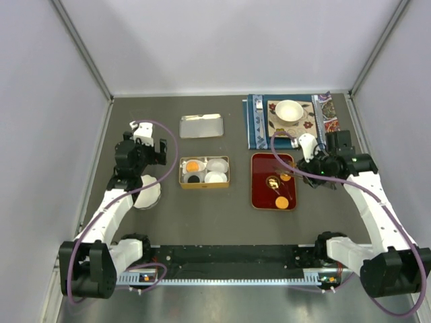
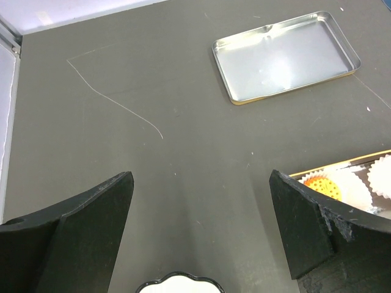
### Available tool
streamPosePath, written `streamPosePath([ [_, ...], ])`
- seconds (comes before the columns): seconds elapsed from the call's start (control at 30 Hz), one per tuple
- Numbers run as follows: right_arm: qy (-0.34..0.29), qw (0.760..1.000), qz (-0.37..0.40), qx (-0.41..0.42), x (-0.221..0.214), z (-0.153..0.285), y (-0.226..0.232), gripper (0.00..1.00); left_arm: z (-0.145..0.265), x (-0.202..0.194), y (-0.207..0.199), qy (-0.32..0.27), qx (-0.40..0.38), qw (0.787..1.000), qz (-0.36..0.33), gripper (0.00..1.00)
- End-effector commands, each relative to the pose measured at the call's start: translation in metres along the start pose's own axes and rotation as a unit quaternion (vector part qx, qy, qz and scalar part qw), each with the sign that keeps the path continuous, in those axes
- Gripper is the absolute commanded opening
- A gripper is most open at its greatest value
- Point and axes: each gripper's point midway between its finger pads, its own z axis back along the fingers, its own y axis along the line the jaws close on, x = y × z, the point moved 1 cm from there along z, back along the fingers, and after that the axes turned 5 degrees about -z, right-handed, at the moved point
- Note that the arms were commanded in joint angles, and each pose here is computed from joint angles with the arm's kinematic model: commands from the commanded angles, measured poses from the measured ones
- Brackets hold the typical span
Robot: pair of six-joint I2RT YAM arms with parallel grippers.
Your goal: Pack the cookies
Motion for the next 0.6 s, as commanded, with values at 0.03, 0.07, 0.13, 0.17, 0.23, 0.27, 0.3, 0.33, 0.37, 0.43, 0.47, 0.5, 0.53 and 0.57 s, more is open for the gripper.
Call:
streamPosePath([
  [0.03,0.002,1.000,0.008,0.006,-0.012,0.010,0.002,0.47,0.000,0.010,0.002,-0.026,0.003,1.000,-0.005,0.99],
  [0.07,0.004,1.000,0.007,0.008,-0.014,0.010,0.002,0.47,0.000,0.009,0.002,-0.025,0.001,1.000,-0.005,0.99],
  [0.13,0.007,1.000,0.001,0.007,-0.017,0.010,0.001,0.48,0.000,0.010,0.002,-0.026,0.001,1.000,-0.004,0.99],
  [0.17,0.008,1.000,0.001,0.010,-0.018,0.010,0.002,0.48,0.000,0.010,0.002,-0.026,0.001,1.000,-0.004,0.99],
  [0.23,0.013,1.000,0.001,0.011,-0.021,0.008,0.002,0.49,0.000,0.011,0.001,-0.027,0.000,1.000,-0.003,0.99],
  [0.27,0.014,1.000,0.002,0.009,-0.022,0.008,0.001,0.49,0.000,0.011,0.001,-0.027,-0.001,1.000,-0.002,0.99],
  [0.3,0.016,1.000,0.003,0.011,-0.023,0.007,0.001,0.49,0.000,0.011,0.000,-0.028,-0.002,1.000,-0.003,0.99],
  [0.33,0.017,1.000,0.002,0.011,-0.024,0.006,0.001,0.50,0.000,0.011,0.001,-0.027,-0.001,1.000,-0.003,0.99],
  [0.37,0.018,1.000,0.003,0.011,-0.024,0.006,0.001,0.50,0.000,0.011,0.001,-0.028,-0.002,1.000,-0.002,0.99],
  [0.43,0.022,1.000,0.002,0.013,-0.024,0.005,-0.001,0.50,0.000,0.011,0.001,-0.027,-0.001,1.000,-0.002,0.99],
  [0.47,0.023,1.000,0.002,0.014,-0.024,0.004,-0.001,0.50,0.000,0.011,0.001,-0.027,0.000,1.000,-0.002,0.99],
  [0.5,0.025,1.000,0.001,0.015,-0.025,0.003,-0.002,0.50,0.000,0.010,0.001,-0.027,0.000,1.000,-0.002,0.99],
  [0.53,0.027,1.000,-0.002,0.015,-0.026,0.003,-0.003,0.50,0.000,0.010,0.001,-0.027,0.000,1.000,-0.003,0.99],
  [0.57,0.028,0.999,-0.001,0.016,-0.026,0.002,-0.004,0.50,0.000,0.010,0.001,-0.026,0.000,1.000,-0.003,0.99],
])
